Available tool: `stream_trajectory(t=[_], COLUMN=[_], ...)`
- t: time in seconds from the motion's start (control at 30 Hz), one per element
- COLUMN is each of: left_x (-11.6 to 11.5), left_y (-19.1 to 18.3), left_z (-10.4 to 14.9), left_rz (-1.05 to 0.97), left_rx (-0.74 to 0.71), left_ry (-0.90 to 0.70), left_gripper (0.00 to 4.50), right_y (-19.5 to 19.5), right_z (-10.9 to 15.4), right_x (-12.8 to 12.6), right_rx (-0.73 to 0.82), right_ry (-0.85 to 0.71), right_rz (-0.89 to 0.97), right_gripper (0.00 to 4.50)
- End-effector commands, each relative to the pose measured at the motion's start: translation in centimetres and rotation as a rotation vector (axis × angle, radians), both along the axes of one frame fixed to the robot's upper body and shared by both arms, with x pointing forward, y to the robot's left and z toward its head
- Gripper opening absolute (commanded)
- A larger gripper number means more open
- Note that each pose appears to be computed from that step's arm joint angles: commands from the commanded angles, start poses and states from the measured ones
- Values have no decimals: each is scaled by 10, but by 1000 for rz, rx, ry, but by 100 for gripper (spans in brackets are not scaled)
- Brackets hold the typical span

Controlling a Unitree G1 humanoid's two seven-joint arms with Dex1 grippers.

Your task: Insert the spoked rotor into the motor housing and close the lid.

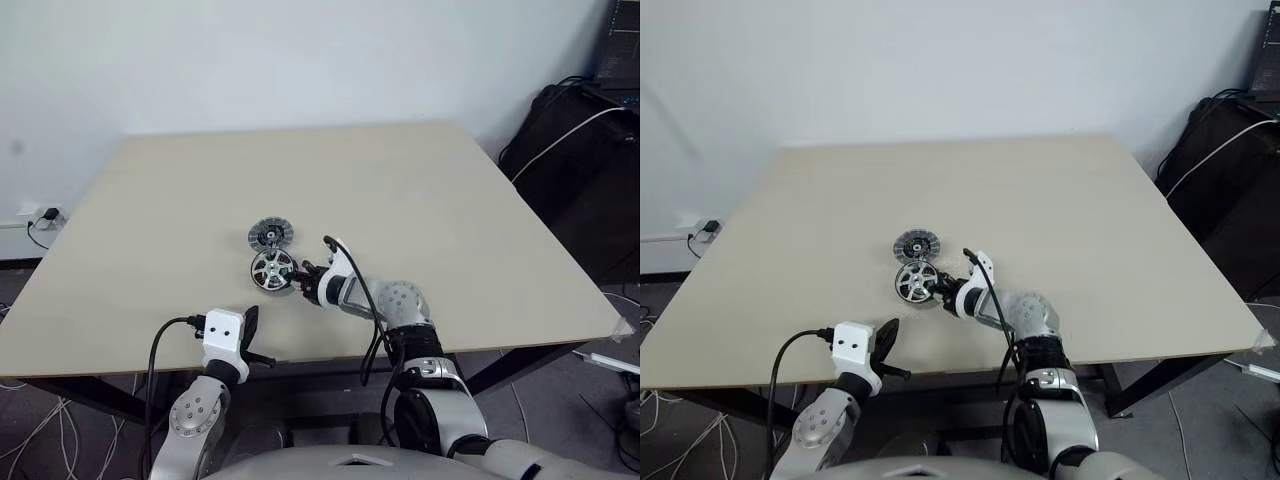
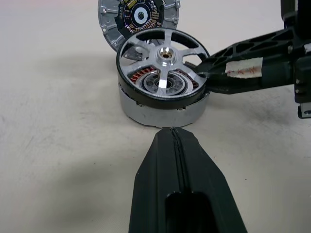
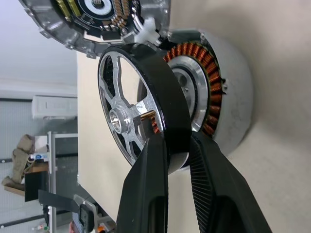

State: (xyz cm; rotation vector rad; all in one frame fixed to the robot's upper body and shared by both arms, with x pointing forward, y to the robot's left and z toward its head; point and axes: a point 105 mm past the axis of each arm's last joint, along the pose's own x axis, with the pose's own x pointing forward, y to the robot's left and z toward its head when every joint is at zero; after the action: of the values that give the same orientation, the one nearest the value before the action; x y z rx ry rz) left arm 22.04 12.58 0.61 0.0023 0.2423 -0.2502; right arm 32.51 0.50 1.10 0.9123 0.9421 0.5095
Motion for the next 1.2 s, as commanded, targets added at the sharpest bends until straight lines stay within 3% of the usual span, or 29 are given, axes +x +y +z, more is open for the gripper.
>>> stream_trajectory(t=[0.03,0.77,1.13,1.2], left_x=[5,5,5,5], left_y=[-1,-2,-2,-1], left_z=[17,17,17,17], left_rz=[-4,-6,-5,-4], left_rx=[-8,-6,-10,-10], left_ry=[-72,-73,-72,-72], left_gripper=[0,0,0,0], right_y=[39,38,33,31], right_z=[49,33,44,50], right_x=[8,6,9,10], right_rx=[122,62,90,101], right_ry=[-106,-67,-105,-126], right_rz=[51,45,29,24], right_gripper=[32,32,395,395])
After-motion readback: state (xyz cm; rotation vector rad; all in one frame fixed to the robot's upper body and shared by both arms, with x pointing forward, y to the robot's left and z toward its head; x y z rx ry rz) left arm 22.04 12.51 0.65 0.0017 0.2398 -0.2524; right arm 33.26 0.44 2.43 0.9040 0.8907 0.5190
